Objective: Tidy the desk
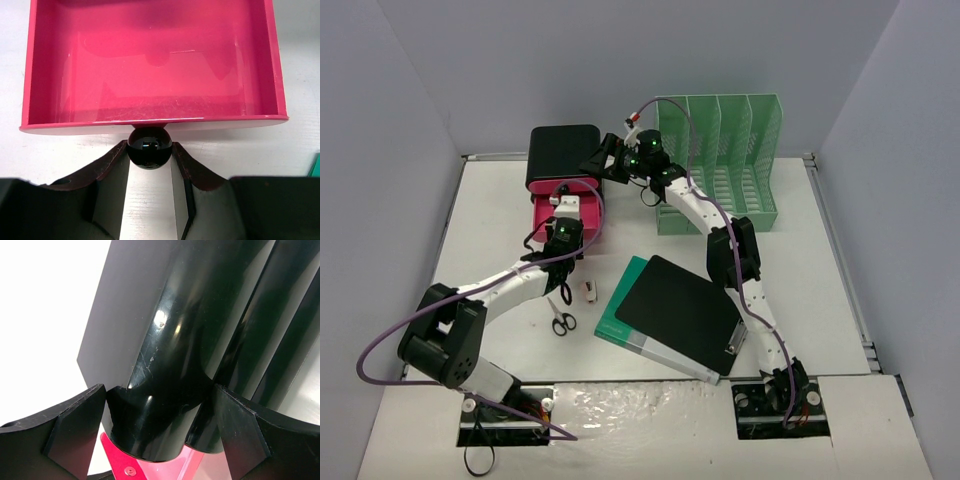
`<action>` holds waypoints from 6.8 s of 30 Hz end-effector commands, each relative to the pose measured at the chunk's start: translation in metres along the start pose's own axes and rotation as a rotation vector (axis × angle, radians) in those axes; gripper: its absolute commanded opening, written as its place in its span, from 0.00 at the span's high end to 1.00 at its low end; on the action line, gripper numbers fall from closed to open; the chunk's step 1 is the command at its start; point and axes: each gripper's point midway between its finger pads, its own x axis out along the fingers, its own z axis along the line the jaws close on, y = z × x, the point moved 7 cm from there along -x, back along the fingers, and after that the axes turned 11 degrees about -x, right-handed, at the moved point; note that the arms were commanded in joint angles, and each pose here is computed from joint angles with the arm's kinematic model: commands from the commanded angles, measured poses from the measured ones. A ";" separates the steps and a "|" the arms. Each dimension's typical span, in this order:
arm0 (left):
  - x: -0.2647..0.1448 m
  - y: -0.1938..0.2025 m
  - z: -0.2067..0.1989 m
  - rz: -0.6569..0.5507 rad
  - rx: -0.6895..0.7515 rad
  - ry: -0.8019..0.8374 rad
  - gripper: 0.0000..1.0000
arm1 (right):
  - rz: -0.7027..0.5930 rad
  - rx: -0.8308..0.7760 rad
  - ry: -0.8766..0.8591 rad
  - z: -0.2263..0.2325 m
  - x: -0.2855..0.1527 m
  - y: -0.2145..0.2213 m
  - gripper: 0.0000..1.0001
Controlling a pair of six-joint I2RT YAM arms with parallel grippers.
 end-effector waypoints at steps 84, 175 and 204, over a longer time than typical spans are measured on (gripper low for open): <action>-0.129 0.060 -0.025 0.297 -0.267 0.026 0.34 | -0.084 -0.159 0.336 0.071 -0.131 -0.042 0.08; 0.000 -0.112 -0.031 -0.107 -0.227 -0.035 1.00 | -0.039 -0.267 0.406 0.076 -0.183 -0.052 0.07; 0.050 -0.087 -0.025 -0.042 -0.238 -0.074 1.00 | -0.028 -0.271 0.394 0.077 -0.185 -0.057 0.07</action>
